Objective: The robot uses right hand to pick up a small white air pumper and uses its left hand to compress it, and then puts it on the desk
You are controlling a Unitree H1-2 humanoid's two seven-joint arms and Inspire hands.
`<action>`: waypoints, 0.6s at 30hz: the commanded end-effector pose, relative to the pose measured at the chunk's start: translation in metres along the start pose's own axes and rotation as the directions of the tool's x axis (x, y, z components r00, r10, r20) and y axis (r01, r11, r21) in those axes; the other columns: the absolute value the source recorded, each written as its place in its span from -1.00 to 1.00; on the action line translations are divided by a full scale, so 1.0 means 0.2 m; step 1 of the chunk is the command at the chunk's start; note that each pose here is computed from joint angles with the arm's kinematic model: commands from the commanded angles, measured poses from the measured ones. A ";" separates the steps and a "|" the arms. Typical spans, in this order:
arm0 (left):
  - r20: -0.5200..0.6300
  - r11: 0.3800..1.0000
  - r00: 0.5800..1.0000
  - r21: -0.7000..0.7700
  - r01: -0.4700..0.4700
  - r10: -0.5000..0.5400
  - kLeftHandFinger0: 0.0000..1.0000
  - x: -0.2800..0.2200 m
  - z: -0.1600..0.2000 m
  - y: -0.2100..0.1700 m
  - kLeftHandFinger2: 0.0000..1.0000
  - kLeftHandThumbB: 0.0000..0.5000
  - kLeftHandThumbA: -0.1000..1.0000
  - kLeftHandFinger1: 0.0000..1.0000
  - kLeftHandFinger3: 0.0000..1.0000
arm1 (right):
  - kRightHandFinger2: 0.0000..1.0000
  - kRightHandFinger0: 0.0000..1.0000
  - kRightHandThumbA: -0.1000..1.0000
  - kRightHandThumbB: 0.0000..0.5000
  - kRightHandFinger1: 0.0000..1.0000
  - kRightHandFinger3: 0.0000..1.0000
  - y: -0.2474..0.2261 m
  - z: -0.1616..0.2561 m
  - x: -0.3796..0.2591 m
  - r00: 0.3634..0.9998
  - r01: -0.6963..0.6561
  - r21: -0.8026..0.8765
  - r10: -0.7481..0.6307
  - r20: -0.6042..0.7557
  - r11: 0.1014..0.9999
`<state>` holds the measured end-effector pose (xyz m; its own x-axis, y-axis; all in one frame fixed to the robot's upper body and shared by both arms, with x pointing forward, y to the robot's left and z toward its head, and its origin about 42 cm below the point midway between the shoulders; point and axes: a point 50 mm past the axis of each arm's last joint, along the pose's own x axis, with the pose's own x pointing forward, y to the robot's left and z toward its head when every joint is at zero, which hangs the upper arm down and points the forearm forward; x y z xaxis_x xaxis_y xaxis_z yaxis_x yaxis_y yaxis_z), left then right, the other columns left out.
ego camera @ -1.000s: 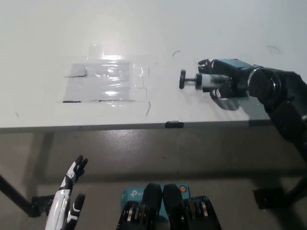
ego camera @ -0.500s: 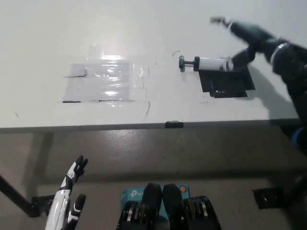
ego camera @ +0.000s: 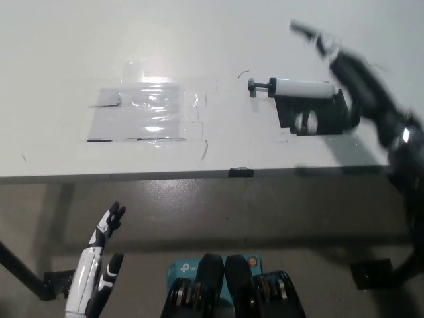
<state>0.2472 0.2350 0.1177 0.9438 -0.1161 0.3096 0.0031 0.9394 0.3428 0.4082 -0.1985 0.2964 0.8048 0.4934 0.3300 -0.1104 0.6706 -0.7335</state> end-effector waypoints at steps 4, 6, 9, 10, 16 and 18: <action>0.051 1.000 0.999 -0.030 0.003 -0.001 1.00 0.15 0.01 0.07 1.00 -0.24 1.00 1.00 1.00 | 1.00 1.00 1.00 -0.26 1.00 1.00 0.01 0.37 -0.49 0.838 0.402 0.324 -0.487 0.245 0.856; 0.051 1.000 0.999 -0.031 0.003 -0.002 1.00 0.15 0.01 0.07 1.00 -0.24 1.00 1.00 1.00 | 1.00 1.00 1.00 -0.34 1.00 1.00 0.04 0.36 -0.52 0.834 0.411 0.350 -0.502 0.229 0.842; 0.062 1.000 0.998 -0.027 0.006 -0.005 1.00 0.20 0.02 0.08 1.00 -0.28 1.00 1.00 1.00 | 1.00 1.00 1.00 -0.47 1.00 1.00 0.09 0.29 -0.52 0.839 0.414 0.374 -0.507 0.196 0.830; 0.063 1.000 0.998 -0.029 0.007 -0.005 1.00 0.20 0.02 0.08 1.00 -0.28 1.00 1.00 1.00 | 1.00 1.00 1.00 -0.48 1.00 1.00 0.11 0.27 -0.52 0.842 0.415 0.372 -0.505 0.189 0.830; 0.051 0.999 0.999 -0.035 0.014 -0.012 1.00 0.18 0.00 0.09 1.00 -0.30 1.00 1.00 1.00 | 1.00 1.00 1.00 -0.36 1.00 1.00 0.26 0.06 -0.53 0.881 0.427 0.380 -0.472 0.031 0.821; 0.046 0.999 0.999 -0.038 0.017 -0.015 1.00 0.18 -0.01 0.09 1.00 -0.29 1.00 1.00 1.00 | 1.00 1.00 1.00 -0.28 1.00 1.00 0.32 -0.01 -0.53 0.885 0.436 0.393 -0.466 -0.021 0.810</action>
<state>0.2790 0.2395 0.1272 0.9348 -0.1379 0.3273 0.0287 0.9479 0.3174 0.3154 -0.2062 0.2192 0.8145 0.2044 0.5429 -0.0226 0.9463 -0.3224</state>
